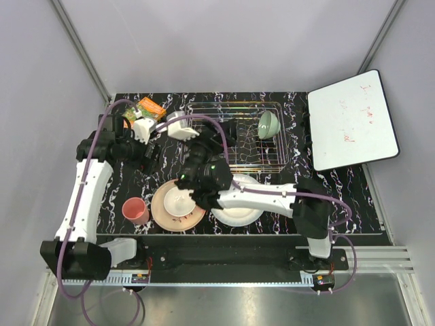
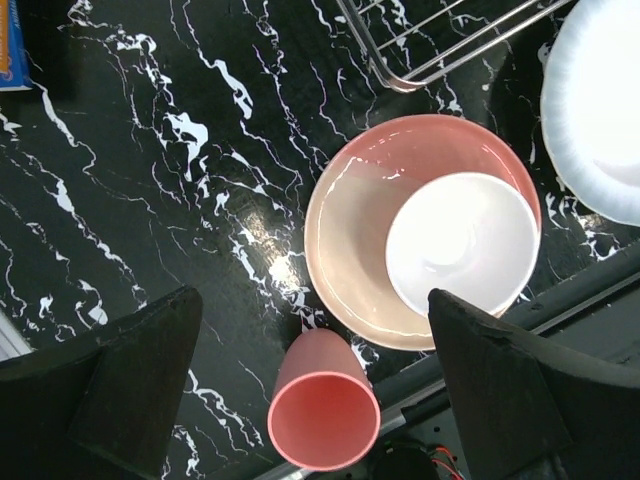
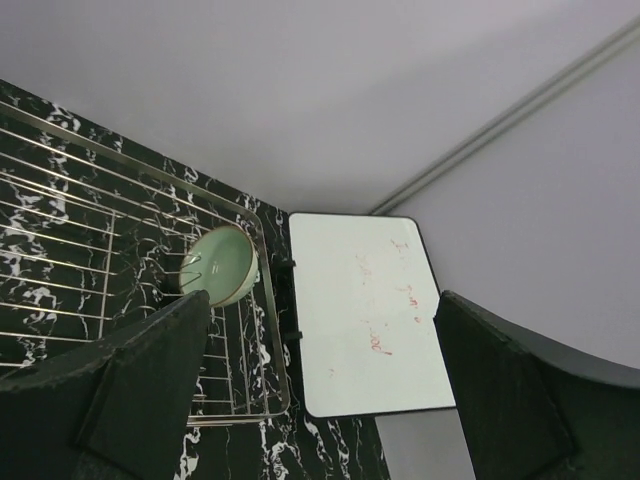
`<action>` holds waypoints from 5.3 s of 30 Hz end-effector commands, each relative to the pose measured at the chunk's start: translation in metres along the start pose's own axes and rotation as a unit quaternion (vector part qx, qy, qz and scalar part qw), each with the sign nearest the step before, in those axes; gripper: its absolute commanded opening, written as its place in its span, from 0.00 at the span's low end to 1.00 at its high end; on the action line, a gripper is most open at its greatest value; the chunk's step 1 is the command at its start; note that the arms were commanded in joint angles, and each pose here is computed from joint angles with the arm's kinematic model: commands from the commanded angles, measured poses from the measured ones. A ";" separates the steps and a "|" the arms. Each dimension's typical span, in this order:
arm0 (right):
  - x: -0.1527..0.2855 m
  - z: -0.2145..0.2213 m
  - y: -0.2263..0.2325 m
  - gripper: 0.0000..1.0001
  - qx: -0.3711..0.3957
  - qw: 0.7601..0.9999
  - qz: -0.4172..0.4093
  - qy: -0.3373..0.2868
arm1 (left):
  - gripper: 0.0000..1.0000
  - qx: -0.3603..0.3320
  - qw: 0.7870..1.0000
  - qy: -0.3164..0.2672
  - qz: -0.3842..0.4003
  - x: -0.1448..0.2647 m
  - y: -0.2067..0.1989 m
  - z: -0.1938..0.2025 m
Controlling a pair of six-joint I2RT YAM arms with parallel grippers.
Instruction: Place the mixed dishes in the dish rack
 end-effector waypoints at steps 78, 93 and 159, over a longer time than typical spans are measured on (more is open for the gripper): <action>0.089 0.106 0.239 0.63 -0.156 0.723 -0.650 0.177 | 0.99 0.056 0.992 -0.109 -0.013 -0.010 0.040 -0.037; 0.095 0.147 0.267 0.45 -0.136 0.719 -0.651 0.203 | 0.99 0.053 0.993 -0.107 -0.016 -0.011 0.040 -0.032; -0.148 0.248 0.045 0.00 -0.018 0.956 0.081 0.282 | 0.99 0.060 0.996 -0.064 -0.005 -0.039 0.048 -0.017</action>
Point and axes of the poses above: each gripper's point midway between its finger pads, its own x axis back along the fingers, its own y axis along the line the jaws close on, z = x × y, the point moved 5 cm from there along x, back along the fingers, and after that the axes turned 3 degrees about x, right-handed, at the moved point
